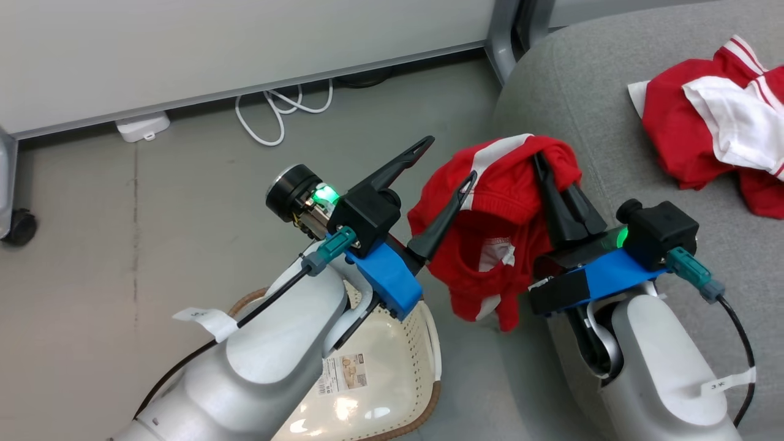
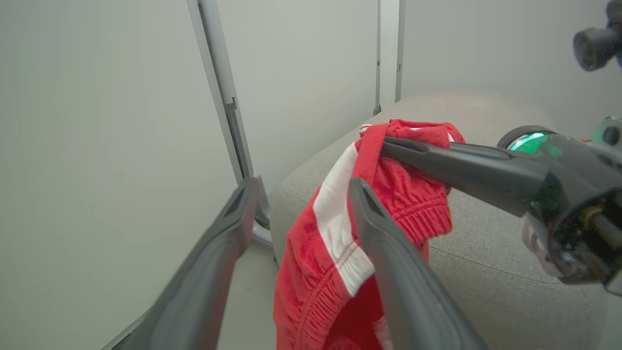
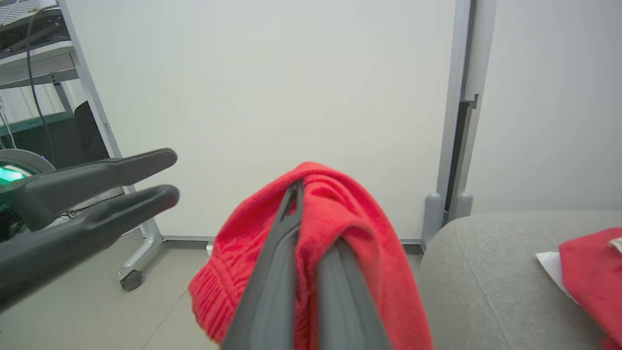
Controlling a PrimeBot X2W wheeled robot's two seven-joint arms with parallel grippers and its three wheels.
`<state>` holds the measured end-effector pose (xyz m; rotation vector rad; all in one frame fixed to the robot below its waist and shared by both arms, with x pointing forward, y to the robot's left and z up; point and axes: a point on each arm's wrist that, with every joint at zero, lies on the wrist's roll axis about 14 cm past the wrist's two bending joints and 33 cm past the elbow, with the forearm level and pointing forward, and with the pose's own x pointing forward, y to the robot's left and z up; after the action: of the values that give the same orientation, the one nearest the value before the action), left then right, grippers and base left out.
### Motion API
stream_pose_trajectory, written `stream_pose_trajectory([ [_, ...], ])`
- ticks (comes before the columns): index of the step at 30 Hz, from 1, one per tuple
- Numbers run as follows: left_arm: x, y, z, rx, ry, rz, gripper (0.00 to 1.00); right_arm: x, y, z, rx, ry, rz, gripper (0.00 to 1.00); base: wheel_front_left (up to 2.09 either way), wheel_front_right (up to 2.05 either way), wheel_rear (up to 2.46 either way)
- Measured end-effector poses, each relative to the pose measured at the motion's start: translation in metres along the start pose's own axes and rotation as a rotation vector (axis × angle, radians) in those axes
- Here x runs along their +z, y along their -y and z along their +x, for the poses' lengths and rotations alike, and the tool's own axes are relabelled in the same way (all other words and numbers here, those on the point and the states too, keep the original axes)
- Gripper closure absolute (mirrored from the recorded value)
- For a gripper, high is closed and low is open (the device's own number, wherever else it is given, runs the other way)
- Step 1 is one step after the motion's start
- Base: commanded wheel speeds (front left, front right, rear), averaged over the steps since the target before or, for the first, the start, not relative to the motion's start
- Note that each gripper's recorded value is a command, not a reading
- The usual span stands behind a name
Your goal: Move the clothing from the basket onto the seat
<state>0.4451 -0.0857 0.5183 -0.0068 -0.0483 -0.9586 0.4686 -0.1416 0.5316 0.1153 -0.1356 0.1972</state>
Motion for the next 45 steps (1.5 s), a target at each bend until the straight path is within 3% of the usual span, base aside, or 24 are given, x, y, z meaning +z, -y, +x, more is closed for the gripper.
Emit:
stream_pose_trajectory([
  [13, -0.024, 0.028, 0.013, -0.082, -0.025, -0.047, 0.0, 0.001, 0.053, -0.026, -0.153, -0.007, -0.056, 1.0, 0.0, 0.0, 0.0],
  [23, -0.027, 0.026, 0.016, -0.08, -0.017, -0.053, 0.0, 0.018, 0.066, -0.029, -0.19, 0.043, -0.082, 1.0, 0.0, 0.0, 0.0],
  [32, -0.04, 0.009, 0.02, -0.046, -0.01, -0.071, 0.0, 0.085, 0.087, 0.016, -0.202, 0.237, -0.204, 1.0, 0.0, 0.0, 0.0],
  [45, -0.1, -0.021, 0.032, -0.041, -0.061, -0.116, 0.0, 0.17, 0.164, 0.081, -0.281, 0.438, -0.533, 1.0, 0.0, 0.0, 0.0],
])
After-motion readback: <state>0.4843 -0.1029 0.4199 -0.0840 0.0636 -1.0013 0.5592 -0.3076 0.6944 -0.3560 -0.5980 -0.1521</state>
